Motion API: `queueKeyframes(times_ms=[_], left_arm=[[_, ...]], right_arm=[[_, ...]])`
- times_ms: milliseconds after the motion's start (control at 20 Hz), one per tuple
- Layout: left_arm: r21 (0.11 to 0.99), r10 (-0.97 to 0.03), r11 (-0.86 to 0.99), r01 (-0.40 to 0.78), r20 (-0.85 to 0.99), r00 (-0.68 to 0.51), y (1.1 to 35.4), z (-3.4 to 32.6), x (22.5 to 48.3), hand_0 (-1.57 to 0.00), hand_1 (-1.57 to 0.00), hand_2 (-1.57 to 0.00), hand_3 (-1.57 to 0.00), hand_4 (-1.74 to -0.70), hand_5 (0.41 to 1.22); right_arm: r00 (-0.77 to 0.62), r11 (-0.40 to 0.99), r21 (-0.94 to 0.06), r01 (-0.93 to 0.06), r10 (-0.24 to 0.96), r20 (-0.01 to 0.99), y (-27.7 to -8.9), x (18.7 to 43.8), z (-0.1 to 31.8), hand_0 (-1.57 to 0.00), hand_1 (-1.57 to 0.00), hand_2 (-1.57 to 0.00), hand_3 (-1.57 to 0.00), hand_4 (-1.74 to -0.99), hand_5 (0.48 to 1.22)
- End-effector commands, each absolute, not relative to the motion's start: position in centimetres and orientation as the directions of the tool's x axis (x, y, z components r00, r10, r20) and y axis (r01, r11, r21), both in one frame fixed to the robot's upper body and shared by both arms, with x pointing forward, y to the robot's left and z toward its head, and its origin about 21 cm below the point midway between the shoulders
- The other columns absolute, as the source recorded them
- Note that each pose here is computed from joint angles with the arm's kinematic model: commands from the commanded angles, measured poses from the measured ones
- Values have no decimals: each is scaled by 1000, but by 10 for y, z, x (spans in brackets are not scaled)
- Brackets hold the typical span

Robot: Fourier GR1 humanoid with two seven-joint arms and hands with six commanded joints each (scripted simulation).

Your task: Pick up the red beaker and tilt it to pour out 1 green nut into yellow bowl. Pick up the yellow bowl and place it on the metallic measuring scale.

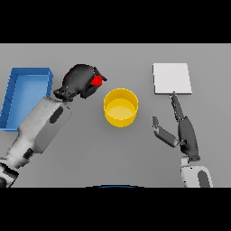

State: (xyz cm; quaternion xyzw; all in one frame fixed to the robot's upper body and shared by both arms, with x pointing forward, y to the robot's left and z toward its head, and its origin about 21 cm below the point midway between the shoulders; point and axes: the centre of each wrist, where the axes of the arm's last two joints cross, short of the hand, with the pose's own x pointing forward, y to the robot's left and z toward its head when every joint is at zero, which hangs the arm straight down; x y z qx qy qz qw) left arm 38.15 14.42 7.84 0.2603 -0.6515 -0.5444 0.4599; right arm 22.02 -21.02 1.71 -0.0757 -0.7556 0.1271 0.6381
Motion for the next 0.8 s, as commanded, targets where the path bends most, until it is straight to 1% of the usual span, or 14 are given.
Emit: queueKeyframes(times_ms=[0,100,150,300,400,500,550,650,750], left_arm=[[968,-852,202,149,249,-460,140,81,384,-1570,-1570,-1570,-1570,-1740,1166],[989,-851,74,127,129,-509,132,88,390,-1570,-1570,-1570,-1570,-1740,1186],[993,-846,5,115,66,-530,125,92,394,-1570,-1570,-1570,-1570,-1740,1193],[976,-797,-197,92,-104,-596,115,100,400,-1571,-1571,-1571,-1571,-1613,1206],[943,-756,-323,83,-205,-621,102,102,400,-1571,-1571,-1571,-1571,-1656,1212],[912,-707,-406,66,-267,-655,89,103,400,-1571,-1571,-1571,-1571,-1684,1215],[897,-687,-439,54,-296,-664,86,107,403,-1571,-1571,-1571,-1571,-1694,1216],[854,-638,-520,30,-365,-678,79,111,405,-1571,-1571,-1571,-1571,-1709,1218],[802,-590,-597,-4,-443,-675,72,112,405,-1571,-1571,-1571,-1571,-1720,1219]], right_arm=[[-156,956,-289,-50,278,948,-210,222,16,1,1,1,1,-1269,722],[-156,959,-279,-57,267,951,-211,220,14,1,1,1,1,-1268,720],[-163,958,-279,-58,267,950,-214,218,12,1,1,1,1,-1264,717],[-177,961,-273,-49,261,949,-211,219,14,1,1,1,1,-1258,697],[-161,960,-279,-37,270,949,-208,220,11,1,1,1,1,-1245,679],[-164,967,-253,-30,244,956,-205,221,11,1,1,1,1,-1225,663],[-154,965,-261,-19,255,954,-209,221,10,1,1,1,1,-1220,657],[-162,964,-265,-14,259,952,-207,222,9,1,1,1,1,-1198,650],[-173,959,-284,-4,279,945,-209,224,12,1,1,1,1,-1195,647]])
